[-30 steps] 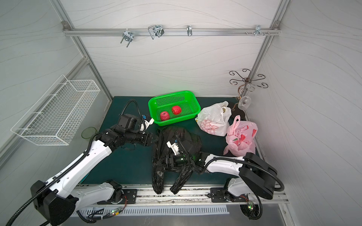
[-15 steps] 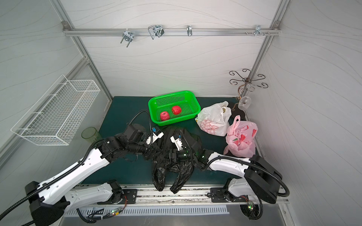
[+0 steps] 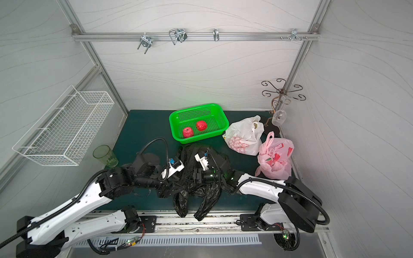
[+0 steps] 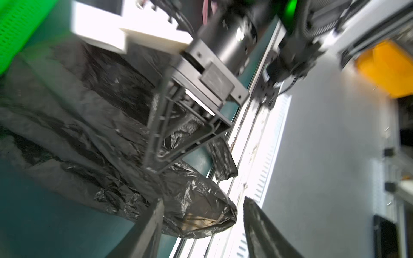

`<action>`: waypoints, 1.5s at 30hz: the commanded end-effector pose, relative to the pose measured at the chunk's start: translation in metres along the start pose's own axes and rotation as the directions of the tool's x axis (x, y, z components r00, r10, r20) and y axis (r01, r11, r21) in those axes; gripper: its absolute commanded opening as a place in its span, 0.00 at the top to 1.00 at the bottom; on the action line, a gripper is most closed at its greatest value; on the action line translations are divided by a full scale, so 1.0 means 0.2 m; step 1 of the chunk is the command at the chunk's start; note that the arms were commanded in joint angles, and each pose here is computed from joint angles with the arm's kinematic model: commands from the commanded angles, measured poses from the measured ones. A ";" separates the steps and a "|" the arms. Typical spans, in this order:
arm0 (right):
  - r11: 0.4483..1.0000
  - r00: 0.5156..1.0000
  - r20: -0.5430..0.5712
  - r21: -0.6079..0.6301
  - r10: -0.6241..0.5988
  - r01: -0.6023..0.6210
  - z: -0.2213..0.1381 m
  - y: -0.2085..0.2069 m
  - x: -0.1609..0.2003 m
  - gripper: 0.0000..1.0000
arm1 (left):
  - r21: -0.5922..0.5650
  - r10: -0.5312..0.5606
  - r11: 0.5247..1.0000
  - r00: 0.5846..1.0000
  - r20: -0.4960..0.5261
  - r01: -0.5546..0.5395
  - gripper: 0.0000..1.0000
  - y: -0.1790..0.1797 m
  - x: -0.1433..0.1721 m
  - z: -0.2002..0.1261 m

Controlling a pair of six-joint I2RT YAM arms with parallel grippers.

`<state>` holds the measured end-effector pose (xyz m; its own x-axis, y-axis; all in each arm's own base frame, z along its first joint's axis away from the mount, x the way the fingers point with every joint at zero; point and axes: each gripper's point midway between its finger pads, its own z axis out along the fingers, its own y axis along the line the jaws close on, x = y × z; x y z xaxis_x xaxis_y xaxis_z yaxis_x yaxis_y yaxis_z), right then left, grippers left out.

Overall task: Untie the knot of a plastic bag & take out the apple
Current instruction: Adjust the plastic bag at the center of the board.

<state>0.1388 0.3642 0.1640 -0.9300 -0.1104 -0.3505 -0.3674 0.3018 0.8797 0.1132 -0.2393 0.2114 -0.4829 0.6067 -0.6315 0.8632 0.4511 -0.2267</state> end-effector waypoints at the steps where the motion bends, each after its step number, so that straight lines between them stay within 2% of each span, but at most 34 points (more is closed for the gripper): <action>1: 0.999 1.000 0.018 -0.038 0.021 -0.020 0.01 0.04 -0.04 0.32 | -0.201 0.070 0.976 0.996 -0.049 -0.078 0.41 0.11 -0.03 0.02; 2: 0.999 0.999 0.019 -0.039 0.025 -0.025 0.01 0.04 -0.04 0.31 | -0.269 0.079 0.958 0.994 -0.073 -0.096 0.41 0.14 -0.03 0.03; 4: 0.999 0.999 0.019 -0.038 0.027 -0.027 0.01 0.04 -0.04 0.32 | -0.333 0.093 0.935 0.990 -0.107 -0.123 0.41 0.17 -0.01 0.06; 7: 0.999 0.999 0.021 -0.041 0.027 -0.026 0.01 0.05 -0.05 0.32 | -0.372 0.097 0.918 0.986 -0.133 -0.141 0.41 0.17 -0.01 0.12; 11: 0.999 1.000 0.023 -0.048 0.021 -0.020 0.00 0.07 -0.06 0.32 | -0.475 0.078 0.866 0.980 -0.184 -0.158 0.41 0.22 -0.01 0.19; 15: 0.998 0.999 0.024 -0.054 0.023 -0.022 0.00 0.08 -0.06 0.32 | -0.523 0.059 0.835 0.973 -0.223 -0.171 0.41 0.24 -0.02 0.26; 19: 0.998 0.999 0.025 -0.056 0.024 -0.023 0.00 0.08 -0.06 0.32 | -0.493 0.060 0.855 0.975 -0.215 -0.161 0.41 0.20 -0.05 0.31; 25: 0.997 0.999 0.026 -0.066 0.031 -0.030 0.00 0.08 -0.06 0.32 | -0.443 0.053 0.889 0.988 -0.146 -0.113 0.39 0.14 -0.11 0.31; 29: 0.992 0.998 0.021 -0.115 0.054 -0.051 0.01 0.12 -0.07 0.32 | -0.428 0.010 0.900 0.988 -0.156 -0.077 0.38 0.13 -0.08 0.35; 32: 0.981 0.996 0.006 -0.173 0.091 -0.089 0.02 0.16 -0.07 0.32 | -0.464 -0.015 0.885 0.995 -0.094 -0.031 0.38 0.16 -0.07 0.32; 34: 0.972 0.993 -0.005 -0.206 0.119 -0.118 0.03 0.18 -0.07 0.32 | -0.463 -0.020 0.886 1.000 -0.009 0.014 0.37 0.17 -0.09 0.27; 40: 0.951 0.986 -0.039 -0.260 0.165 -0.169 0.08 0.19 -0.08 0.33 | -0.398 -0.040 0.911 0.984 0.174 0.108 0.36 0.14 -0.10 0.12; 45: 0.935 0.980 -0.050 -0.295 0.193 -0.199 0.12 0.19 -0.09 0.34 | -0.388 -0.059 0.910 0.973 0.225 0.145 0.36 0.16 -0.06 0.08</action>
<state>0.1439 0.3908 0.1721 -0.9830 -0.0896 -0.1603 -0.1708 0.1257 0.9772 0.1471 -0.2304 0.1871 -0.4851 0.5055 -0.7136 0.6749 0.7353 0.0621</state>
